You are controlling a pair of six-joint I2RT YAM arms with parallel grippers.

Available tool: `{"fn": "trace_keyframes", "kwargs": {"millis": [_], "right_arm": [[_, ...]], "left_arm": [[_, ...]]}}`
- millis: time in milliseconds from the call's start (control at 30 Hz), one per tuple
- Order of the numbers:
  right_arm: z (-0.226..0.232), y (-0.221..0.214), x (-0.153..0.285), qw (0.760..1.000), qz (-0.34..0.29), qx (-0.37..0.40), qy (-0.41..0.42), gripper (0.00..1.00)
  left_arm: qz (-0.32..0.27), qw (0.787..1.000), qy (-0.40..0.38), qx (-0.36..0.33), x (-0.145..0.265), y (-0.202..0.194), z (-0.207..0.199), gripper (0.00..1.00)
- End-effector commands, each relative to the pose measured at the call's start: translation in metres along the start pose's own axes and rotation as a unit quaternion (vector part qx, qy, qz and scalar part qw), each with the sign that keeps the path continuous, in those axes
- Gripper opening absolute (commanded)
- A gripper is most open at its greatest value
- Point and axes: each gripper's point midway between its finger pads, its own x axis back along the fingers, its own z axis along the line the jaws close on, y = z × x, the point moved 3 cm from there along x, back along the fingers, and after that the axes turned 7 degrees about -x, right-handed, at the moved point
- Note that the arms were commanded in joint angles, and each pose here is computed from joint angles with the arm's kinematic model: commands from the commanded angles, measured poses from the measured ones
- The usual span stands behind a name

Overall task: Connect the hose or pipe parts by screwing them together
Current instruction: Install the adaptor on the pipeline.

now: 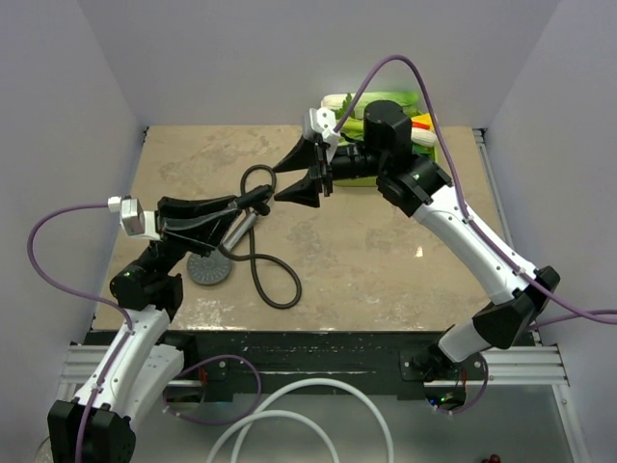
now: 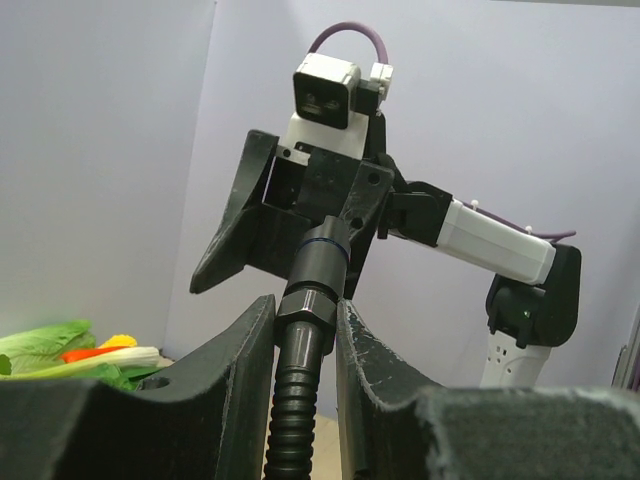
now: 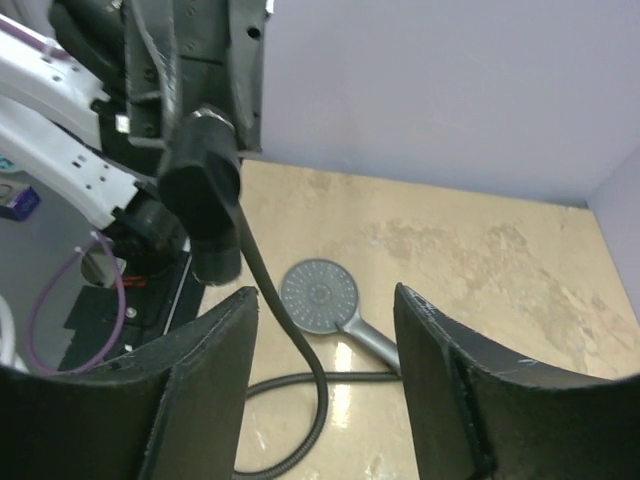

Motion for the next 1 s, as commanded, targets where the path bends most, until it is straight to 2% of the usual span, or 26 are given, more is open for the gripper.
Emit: {"fn": "trace_keyframes", "kwargs": {"millis": [0,67,333,367,533,667,900,967], "right_arm": [[-0.008,-0.022,0.003,0.999,0.034,-0.002,-0.029,0.64],[0.007,-0.019,0.002,1.0,0.02,-0.008,0.02,0.67],[0.022,-0.003,-0.004,0.996,-0.05,-0.025,0.072,0.73],[0.025,-0.005,-0.005,0.994,-0.052,-0.049,0.078,0.74],[0.032,0.011,-0.01,0.989,-0.092,-0.046,0.104,0.75],[0.038,0.018,-0.014,0.987,-0.101,-0.051,0.112,0.73],[0.033,0.007,-0.022,0.988,-0.082,-0.069,0.114,0.68],[0.029,0.008,-0.02,0.991,-0.077,-0.039,0.101,0.68]], "left_arm": [[-0.052,0.998,-0.033,-0.034,-0.012,0.033,-0.018,0.0],[-0.053,0.997,-0.033,-0.035,-0.013,0.035,-0.019,0.0],[-0.052,0.997,-0.031,-0.04,-0.014,0.035,-0.017,0.0],[-0.052,0.997,-0.031,-0.042,-0.014,0.036,-0.017,0.0],[-0.052,0.997,-0.029,-0.042,-0.014,0.035,-0.016,0.0],[-0.053,0.997,-0.028,-0.042,-0.014,0.035,-0.015,0.0],[-0.056,0.997,-0.028,-0.047,-0.015,0.037,-0.016,0.0],[-0.057,0.997,-0.028,-0.046,-0.015,0.037,-0.016,0.0]]}}
